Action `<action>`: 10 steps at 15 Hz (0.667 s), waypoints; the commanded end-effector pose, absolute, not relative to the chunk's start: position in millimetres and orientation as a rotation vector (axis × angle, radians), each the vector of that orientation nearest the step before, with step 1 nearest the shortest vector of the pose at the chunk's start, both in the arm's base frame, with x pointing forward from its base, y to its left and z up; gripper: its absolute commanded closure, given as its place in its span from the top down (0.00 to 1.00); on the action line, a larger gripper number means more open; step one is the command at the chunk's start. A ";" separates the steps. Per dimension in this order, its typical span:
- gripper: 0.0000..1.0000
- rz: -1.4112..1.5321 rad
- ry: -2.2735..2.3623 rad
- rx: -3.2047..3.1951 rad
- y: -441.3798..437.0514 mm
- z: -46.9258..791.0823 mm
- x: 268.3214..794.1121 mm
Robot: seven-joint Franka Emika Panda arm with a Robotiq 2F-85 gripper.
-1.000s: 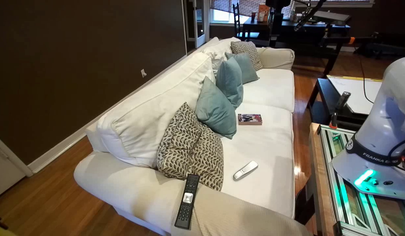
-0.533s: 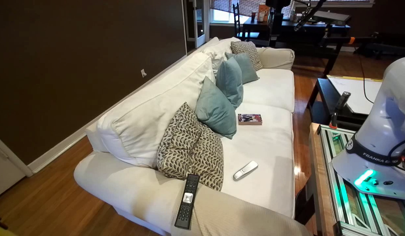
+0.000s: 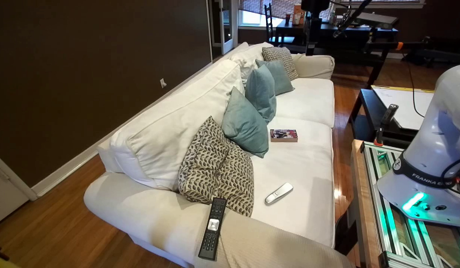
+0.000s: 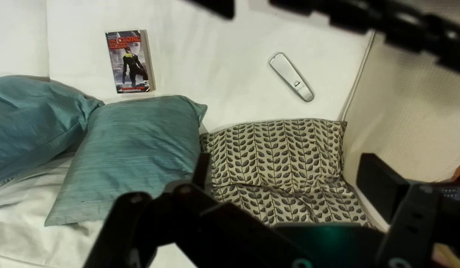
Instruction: Flip the remote control over
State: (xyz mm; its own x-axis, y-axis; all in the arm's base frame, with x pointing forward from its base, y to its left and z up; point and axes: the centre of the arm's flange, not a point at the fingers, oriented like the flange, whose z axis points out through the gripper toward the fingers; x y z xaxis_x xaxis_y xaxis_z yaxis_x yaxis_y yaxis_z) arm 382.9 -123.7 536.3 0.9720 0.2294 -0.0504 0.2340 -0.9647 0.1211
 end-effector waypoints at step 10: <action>1.00 -0.069 1.000 2.825 -90.2 366.4 386.8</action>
